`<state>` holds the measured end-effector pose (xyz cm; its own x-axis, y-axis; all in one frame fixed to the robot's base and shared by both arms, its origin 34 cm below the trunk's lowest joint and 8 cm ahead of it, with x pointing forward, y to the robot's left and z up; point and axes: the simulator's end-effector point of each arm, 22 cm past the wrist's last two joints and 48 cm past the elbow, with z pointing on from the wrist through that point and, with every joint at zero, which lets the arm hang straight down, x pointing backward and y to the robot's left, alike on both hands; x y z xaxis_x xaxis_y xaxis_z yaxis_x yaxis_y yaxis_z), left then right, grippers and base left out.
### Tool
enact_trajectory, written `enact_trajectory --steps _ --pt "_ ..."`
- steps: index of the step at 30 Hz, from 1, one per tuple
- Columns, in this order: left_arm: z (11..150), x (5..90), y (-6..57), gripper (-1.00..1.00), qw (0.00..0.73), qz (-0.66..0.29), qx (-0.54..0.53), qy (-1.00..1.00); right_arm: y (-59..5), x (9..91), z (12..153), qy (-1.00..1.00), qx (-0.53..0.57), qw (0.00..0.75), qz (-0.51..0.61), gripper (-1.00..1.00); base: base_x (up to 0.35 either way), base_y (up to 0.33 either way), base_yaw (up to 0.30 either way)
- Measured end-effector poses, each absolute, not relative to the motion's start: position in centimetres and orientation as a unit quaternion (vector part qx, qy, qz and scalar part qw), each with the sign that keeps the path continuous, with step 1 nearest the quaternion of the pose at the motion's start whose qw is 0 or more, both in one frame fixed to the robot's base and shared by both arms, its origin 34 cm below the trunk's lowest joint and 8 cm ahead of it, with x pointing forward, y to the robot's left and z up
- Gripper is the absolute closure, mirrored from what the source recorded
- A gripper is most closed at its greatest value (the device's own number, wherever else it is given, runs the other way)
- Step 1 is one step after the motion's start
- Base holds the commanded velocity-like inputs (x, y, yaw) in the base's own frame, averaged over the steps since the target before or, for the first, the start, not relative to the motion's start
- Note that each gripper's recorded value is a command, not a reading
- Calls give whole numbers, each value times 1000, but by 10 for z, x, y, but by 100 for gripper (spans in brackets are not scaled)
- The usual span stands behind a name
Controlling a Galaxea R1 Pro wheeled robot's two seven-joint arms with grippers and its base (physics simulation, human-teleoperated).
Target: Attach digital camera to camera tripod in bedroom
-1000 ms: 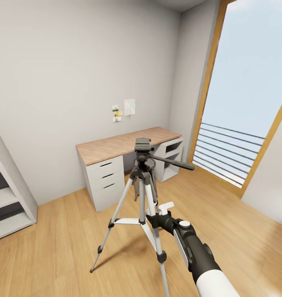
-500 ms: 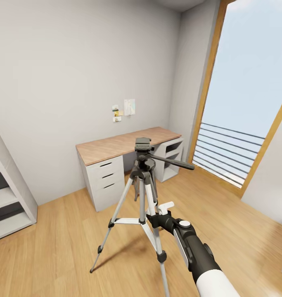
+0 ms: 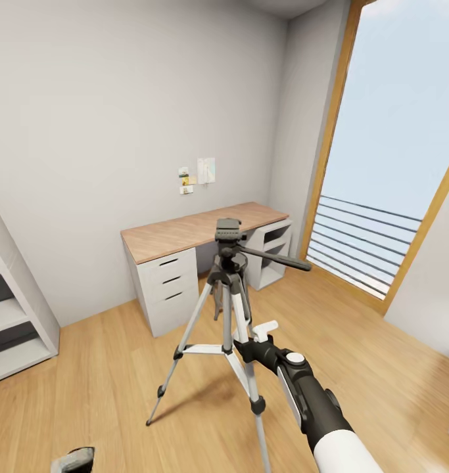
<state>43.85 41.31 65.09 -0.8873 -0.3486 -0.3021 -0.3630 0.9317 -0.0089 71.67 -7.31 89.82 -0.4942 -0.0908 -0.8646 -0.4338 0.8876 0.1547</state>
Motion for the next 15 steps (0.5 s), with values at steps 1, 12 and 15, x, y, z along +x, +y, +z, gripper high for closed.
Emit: enact_trajectory --steps 1,12,15 --pt "666 459 412 100 164 16 -174 971 -74 717 898 845 -156 479 178 100 0 0 0" --pt "877 622 424 100 243 59 -114 962 -74 717 898 845 -162 479 174 100 0 0 0" --pt "939 673 426 100 295 53 -124 946 -74 717 898 845 -163 479 174 100 0 0 0"
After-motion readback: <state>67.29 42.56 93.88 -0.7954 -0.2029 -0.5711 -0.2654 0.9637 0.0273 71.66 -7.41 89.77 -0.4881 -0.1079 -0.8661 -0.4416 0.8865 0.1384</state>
